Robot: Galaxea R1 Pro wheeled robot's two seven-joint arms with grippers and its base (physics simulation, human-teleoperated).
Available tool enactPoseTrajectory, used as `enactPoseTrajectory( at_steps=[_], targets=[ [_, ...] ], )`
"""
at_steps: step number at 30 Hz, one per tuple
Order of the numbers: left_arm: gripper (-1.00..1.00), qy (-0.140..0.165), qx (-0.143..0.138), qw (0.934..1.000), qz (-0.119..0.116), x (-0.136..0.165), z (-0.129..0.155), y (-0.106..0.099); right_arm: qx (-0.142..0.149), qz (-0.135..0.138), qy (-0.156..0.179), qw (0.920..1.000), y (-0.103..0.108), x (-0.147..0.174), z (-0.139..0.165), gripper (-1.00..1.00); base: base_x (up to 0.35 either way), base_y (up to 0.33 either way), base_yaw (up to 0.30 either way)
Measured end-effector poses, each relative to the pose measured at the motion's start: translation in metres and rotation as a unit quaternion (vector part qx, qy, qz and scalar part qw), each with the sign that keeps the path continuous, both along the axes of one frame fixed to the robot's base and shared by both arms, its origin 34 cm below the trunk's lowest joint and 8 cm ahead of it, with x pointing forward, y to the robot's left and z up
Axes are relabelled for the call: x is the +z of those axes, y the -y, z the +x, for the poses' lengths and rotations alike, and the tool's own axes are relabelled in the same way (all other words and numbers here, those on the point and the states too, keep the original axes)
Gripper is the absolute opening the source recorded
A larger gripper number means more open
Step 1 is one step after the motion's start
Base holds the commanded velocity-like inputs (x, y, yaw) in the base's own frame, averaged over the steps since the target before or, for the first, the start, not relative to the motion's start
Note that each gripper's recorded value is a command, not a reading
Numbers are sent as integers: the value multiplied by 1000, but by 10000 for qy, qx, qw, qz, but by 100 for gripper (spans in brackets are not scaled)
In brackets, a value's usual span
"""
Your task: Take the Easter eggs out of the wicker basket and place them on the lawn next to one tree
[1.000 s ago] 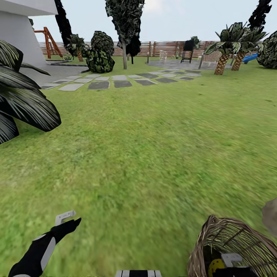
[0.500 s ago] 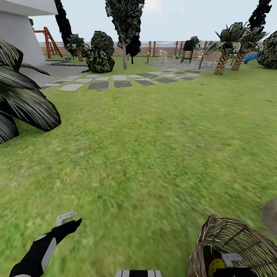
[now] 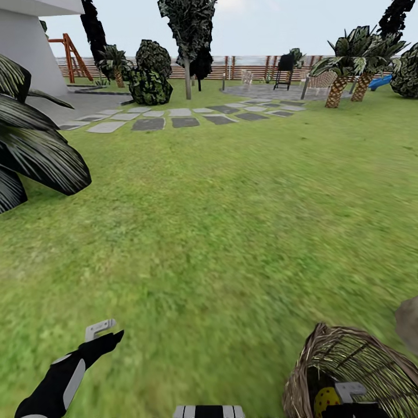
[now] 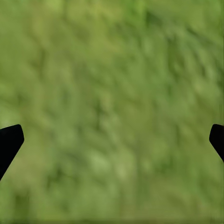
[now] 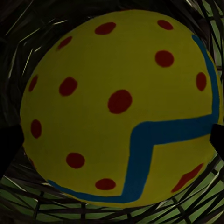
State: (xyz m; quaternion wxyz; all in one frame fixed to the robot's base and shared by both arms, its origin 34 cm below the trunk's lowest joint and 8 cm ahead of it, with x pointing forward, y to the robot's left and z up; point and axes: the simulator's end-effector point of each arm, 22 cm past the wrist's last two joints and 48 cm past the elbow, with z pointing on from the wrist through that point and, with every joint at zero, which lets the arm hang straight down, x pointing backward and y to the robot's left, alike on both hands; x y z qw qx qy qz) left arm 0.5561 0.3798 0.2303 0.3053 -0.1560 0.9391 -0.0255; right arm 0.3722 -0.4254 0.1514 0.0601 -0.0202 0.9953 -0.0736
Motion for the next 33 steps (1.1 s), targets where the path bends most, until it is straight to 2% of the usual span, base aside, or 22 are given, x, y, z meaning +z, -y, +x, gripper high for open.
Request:
enactPoseTrajectory(
  at_steps=[29, 30, 33],
  targets=[
    [100, -94, -13, 9999, -51, -10, -5, 8, 5, 1, -65, 10000, 0, -5, -5, 100, 0, 0, 0],
    [100, -94, -14, 9999, -51, -10, -5, 8, 7, 2, -64, 10000, 0, -5, -5, -100, 0, 0, 0],
    [100, -93, -19, 9999, -77, -11, -5, 12, 31, -11, 79, 10000, 3, -3, 2, -100, 0, 0, 0]
  ],
)
